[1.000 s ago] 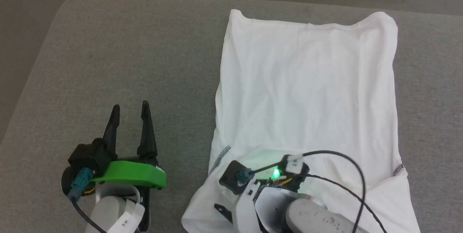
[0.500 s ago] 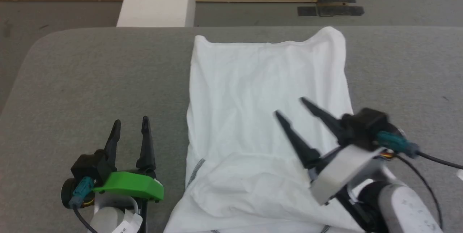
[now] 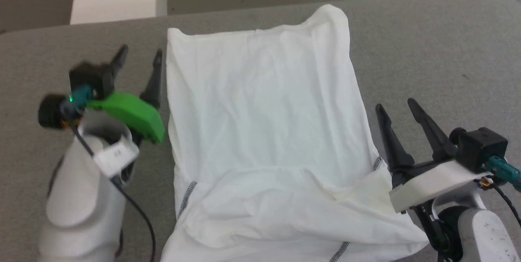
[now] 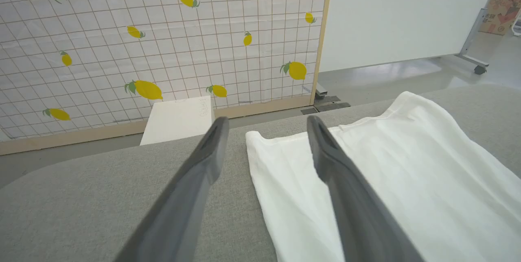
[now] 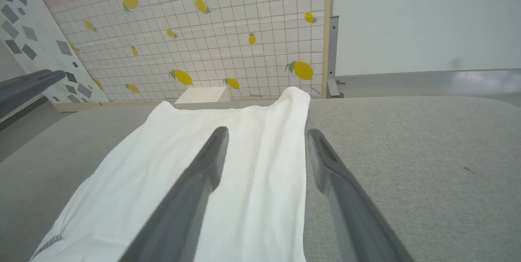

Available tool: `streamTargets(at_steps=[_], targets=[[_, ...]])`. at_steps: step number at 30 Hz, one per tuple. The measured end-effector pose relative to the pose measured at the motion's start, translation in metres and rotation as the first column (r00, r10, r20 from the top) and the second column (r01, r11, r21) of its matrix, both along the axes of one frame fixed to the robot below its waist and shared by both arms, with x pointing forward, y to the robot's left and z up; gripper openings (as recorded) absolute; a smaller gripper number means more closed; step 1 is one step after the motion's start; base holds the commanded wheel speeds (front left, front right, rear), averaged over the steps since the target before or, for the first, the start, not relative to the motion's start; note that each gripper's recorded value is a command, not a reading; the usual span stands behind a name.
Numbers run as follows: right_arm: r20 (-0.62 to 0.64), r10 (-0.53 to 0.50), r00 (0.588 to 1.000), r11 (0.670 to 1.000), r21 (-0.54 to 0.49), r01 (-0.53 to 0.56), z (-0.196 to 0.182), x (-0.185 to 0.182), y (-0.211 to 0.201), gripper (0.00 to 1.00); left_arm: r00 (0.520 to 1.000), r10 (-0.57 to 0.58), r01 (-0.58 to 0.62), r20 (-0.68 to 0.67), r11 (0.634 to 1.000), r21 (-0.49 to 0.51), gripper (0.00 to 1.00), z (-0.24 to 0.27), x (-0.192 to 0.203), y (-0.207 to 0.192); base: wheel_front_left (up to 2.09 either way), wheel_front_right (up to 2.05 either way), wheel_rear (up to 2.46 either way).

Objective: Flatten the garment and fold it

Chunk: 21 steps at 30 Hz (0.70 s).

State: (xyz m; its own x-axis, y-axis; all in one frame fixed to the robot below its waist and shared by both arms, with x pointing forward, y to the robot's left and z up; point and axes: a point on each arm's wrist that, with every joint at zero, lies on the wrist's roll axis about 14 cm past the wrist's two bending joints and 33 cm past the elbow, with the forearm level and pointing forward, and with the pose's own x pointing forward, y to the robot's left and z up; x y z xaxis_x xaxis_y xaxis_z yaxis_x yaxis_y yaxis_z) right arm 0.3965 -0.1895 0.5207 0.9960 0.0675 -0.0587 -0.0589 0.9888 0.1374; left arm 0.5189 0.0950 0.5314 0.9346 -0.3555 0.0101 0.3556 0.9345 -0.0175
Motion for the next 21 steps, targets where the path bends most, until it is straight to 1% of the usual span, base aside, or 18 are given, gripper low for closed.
streamTargets(at_steps=[4,10,14,16,21], targets=[[-0.018,-0.032,0.999,0.999,0.008,0.032,-0.013,0.010,-0.010,1.00,0.998,-0.019,0.023,-0.068,0.998,0.054,1.00,-0.006,0.040,-0.007,0.00,0.00,0.00],[-0.046,-0.071,0.996,0.997,0.014,0.072,-0.031,0.024,-0.023,1.00,0.973,-0.017,0.051,-0.230,0.989,0.139,1.00,-0.035,0.089,-0.012,0.00,0.00,0.00],[-0.080,-0.102,0.992,0.995,0.013,0.104,-0.046,0.027,-0.033,1.00,0.933,-0.010,0.074,-0.360,0.983,0.166,1.00,-0.066,0.109,-0.017,0.00,0.00,0.00],[-0.100,-0.123,0.987,0.992,0.010,0.124,-0.055,0.026,-0.040,1.00,0.905,0.015,0.072,-0.424,0.979,0.188,1.00,-0.084,0.117,-0.016,0.00,0.00,0.00],[-0.156,-0.162,0.974,0.986,0.005,0.164,-0.076,0.020,-0.051,1.00,0.848,0.067,0.058,-0.526,0.974,0.218,1.00,-0.120,0.130,-0.015,0.00,0.00,0.00]])
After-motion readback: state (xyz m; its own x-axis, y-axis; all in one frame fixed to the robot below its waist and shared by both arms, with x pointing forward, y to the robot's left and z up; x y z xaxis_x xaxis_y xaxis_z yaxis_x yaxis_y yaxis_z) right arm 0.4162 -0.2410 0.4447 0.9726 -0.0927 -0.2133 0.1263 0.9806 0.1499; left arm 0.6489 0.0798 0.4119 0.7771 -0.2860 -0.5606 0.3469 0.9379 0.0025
